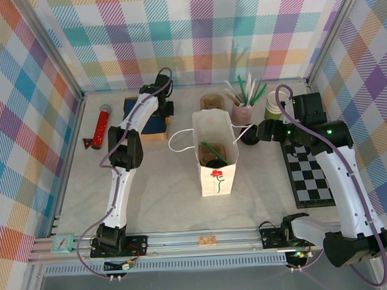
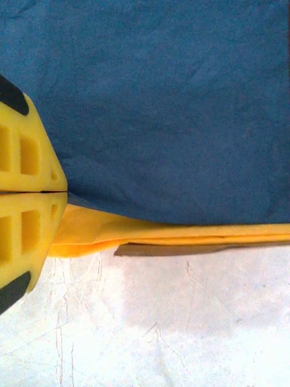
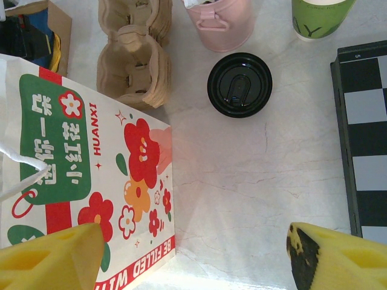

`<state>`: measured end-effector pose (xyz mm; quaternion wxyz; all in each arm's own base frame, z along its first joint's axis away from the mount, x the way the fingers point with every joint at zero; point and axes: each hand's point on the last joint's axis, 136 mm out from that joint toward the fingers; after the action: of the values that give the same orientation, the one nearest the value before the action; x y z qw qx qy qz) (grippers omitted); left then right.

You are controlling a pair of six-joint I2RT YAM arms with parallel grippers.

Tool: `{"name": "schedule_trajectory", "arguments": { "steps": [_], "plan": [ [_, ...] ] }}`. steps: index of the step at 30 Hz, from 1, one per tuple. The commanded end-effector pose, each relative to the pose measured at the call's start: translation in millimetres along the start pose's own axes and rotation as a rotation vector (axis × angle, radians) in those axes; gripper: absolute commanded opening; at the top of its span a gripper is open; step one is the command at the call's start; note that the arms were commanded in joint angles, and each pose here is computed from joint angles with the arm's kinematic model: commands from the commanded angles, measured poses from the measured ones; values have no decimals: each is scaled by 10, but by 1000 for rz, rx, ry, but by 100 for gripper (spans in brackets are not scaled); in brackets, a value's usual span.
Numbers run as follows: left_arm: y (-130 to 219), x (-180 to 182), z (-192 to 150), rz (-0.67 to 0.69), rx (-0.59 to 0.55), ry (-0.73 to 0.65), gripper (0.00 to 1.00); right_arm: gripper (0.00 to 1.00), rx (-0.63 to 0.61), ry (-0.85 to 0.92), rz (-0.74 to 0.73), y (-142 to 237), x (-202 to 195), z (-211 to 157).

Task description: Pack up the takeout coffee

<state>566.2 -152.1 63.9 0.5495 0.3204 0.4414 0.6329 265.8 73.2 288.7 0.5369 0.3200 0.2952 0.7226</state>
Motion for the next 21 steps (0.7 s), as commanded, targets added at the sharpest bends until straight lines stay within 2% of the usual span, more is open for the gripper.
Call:
{"name": "schedule_trajectory", "arguments": {
  "steps": [1, 7, 21],
  "plan": [
    [256, -28, 92, 6, -34, -25, 4, 79, -31, 11, 20, 49, 30, 30],
    [399, 1, 119, 14, -44, -46, 0, 77, -35, 9, 28, 67, 47, 31],
    [850, -91, 181, -53, -70, -54, 0, 76, -53, 1, 44, 128, 82, 49]
  ]
}}
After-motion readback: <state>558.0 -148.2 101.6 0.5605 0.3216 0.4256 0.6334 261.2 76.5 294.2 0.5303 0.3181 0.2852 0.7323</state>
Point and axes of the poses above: each hand's point on the last joint's axis, 136 mm out from that joint toward the fingers, its own y axis back along the fingers, its own x axis along the line the jaws close on, z = x × y, and after that the axes turned 14 degrees about y, right-handed
